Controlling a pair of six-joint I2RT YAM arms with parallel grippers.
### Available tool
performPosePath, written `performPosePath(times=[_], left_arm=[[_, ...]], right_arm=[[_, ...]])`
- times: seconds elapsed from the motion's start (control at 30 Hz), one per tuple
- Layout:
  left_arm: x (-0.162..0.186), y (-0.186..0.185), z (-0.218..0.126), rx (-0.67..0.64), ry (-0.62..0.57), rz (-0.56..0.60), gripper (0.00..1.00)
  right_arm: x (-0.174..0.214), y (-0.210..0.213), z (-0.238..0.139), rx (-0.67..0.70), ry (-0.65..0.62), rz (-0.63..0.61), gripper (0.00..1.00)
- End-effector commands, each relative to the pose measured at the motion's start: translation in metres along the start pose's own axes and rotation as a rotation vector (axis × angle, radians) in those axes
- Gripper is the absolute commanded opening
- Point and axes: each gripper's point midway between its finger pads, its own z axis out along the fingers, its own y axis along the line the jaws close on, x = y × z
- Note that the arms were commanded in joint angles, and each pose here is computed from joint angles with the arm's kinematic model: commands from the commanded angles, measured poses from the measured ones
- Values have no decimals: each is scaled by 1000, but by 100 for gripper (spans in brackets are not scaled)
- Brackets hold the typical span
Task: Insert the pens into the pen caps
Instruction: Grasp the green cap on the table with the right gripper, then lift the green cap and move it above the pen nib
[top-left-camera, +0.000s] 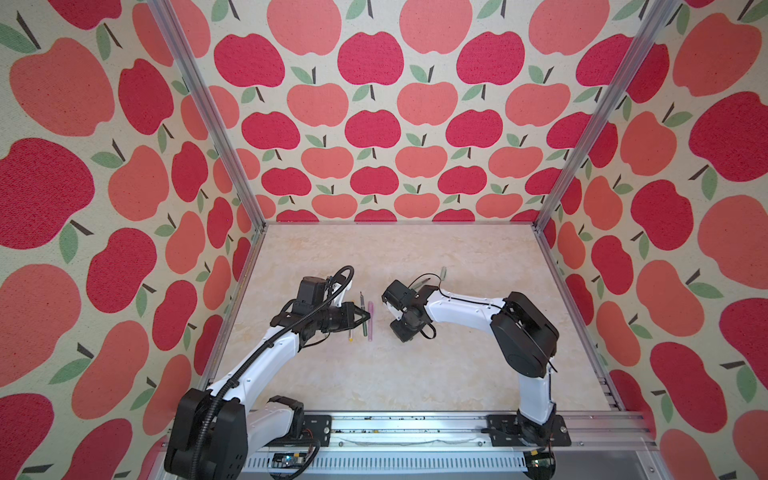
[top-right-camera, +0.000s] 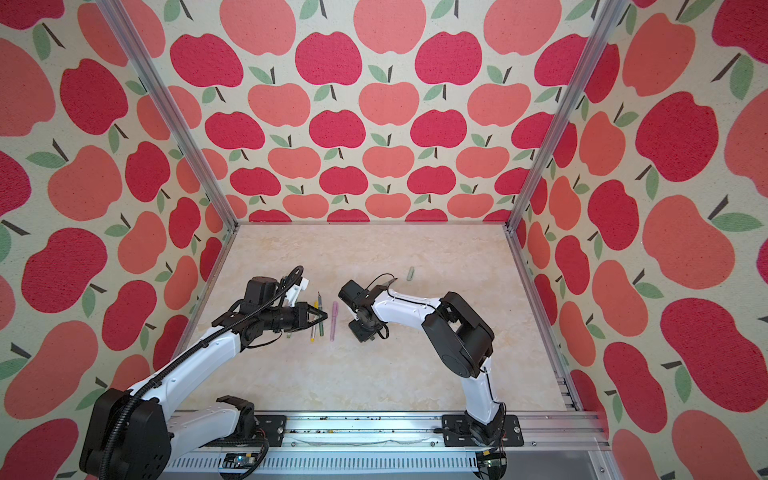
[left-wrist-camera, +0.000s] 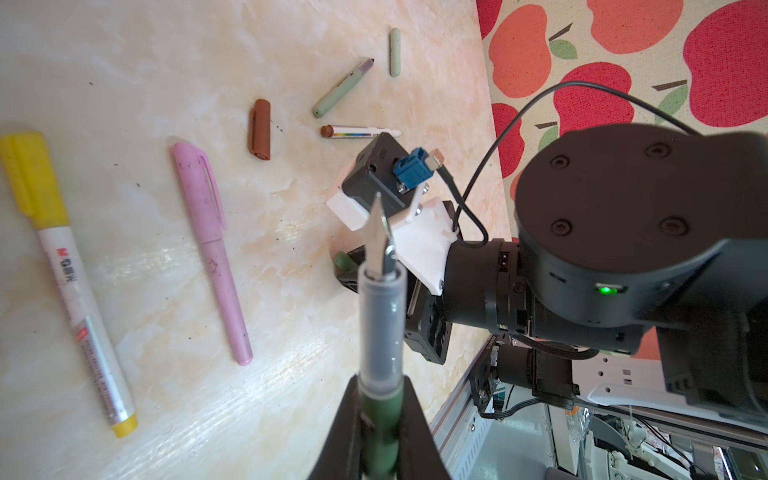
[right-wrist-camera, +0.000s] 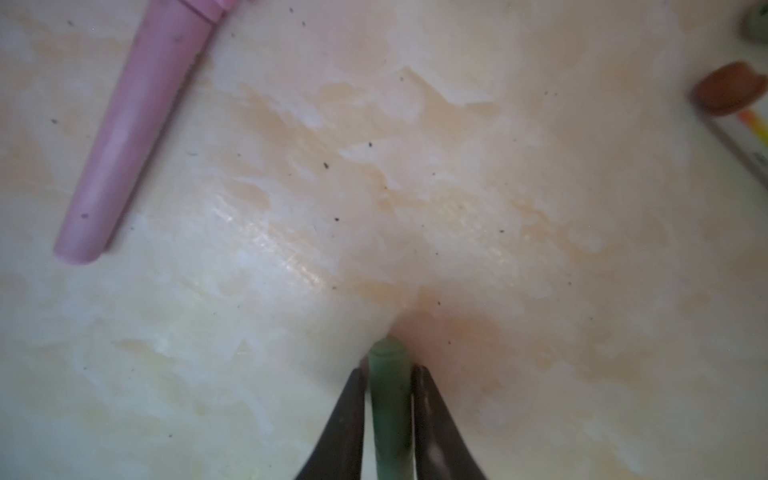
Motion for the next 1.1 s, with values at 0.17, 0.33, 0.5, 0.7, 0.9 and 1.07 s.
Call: performPosePath(times=[0.17, 0.33, 0.5, 0.7, 0.9, 1.07], left_arm=[[-7, -6, 0, 29, -11, 17, 0], [-7, -11, 3, 32, -6, 47, 0], [-1, -25, 16, 41, 31, 143, 0], [6, -47, 37, 127, 59, 226, 0], [15, -67, 58, 204, 102, 282, 0], [17, -78, 69, 243, 113, 301, 0]], right_arm=[[1, -11, -3, 68, 8, -4, 14], [-14, -19, -29, 54, -75, 54, 11], [-41, -36, -78, -61, -246, 207, 8], [-72, -69, -146, -225, -512, 418, 6], [-100, -85, -191, -444, -717, 588, 4], [-113, -68, -200, -576, -732, 579, 3]])
